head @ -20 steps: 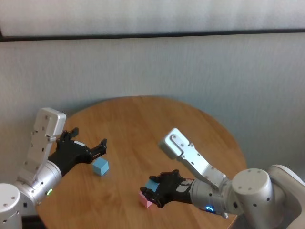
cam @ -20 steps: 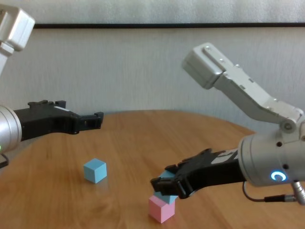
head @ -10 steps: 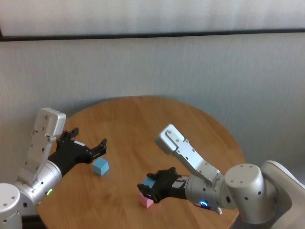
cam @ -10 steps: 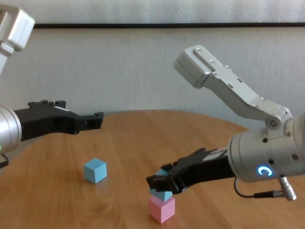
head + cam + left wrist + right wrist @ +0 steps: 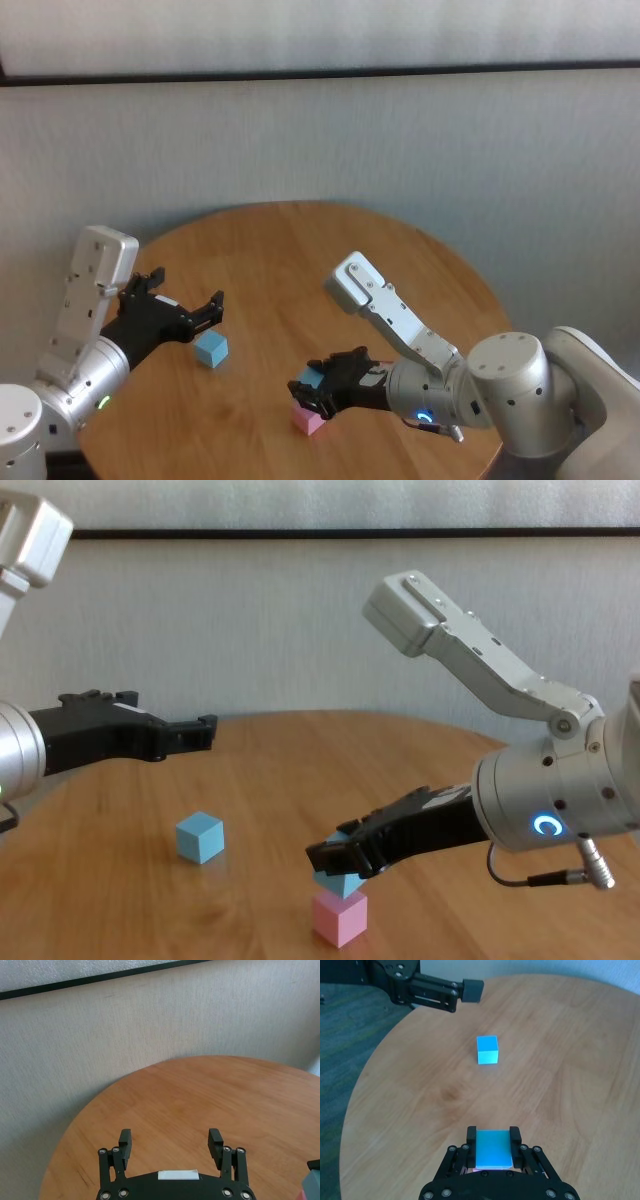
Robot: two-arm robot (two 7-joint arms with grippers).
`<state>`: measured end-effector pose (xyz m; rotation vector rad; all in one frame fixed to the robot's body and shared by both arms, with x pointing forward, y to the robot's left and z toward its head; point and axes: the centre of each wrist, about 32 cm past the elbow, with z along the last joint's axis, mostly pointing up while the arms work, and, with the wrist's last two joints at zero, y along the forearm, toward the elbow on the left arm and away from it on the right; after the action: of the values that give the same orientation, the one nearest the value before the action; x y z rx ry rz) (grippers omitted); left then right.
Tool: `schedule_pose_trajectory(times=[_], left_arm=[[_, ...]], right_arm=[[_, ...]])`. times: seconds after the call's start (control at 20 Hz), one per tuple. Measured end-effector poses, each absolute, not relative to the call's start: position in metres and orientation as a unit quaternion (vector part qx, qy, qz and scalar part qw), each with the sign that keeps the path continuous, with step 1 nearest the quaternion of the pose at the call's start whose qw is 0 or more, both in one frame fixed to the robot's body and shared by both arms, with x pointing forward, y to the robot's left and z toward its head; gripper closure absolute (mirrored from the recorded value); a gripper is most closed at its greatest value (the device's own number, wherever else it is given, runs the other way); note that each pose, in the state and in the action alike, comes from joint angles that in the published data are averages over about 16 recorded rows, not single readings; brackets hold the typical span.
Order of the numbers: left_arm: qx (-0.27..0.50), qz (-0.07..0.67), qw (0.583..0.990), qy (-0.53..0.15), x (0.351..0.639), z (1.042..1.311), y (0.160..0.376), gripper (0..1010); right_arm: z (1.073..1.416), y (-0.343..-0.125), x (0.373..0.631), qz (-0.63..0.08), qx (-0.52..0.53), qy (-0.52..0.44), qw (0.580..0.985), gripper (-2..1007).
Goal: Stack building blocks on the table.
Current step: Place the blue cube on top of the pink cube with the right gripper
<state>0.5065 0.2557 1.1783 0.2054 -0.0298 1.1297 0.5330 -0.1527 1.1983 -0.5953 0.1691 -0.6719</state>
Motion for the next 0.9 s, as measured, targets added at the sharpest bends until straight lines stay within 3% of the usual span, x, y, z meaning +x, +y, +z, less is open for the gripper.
schedule_pose_trajectory(times=[0.9], left_arm=[[0.097,0.534,0.84,-0.014,0.5065,1.1783,0.2557,10]], right_arm=[[1.1973,-0.147,0.5319,-0.321,-0.305,0.085,0.892,637]])
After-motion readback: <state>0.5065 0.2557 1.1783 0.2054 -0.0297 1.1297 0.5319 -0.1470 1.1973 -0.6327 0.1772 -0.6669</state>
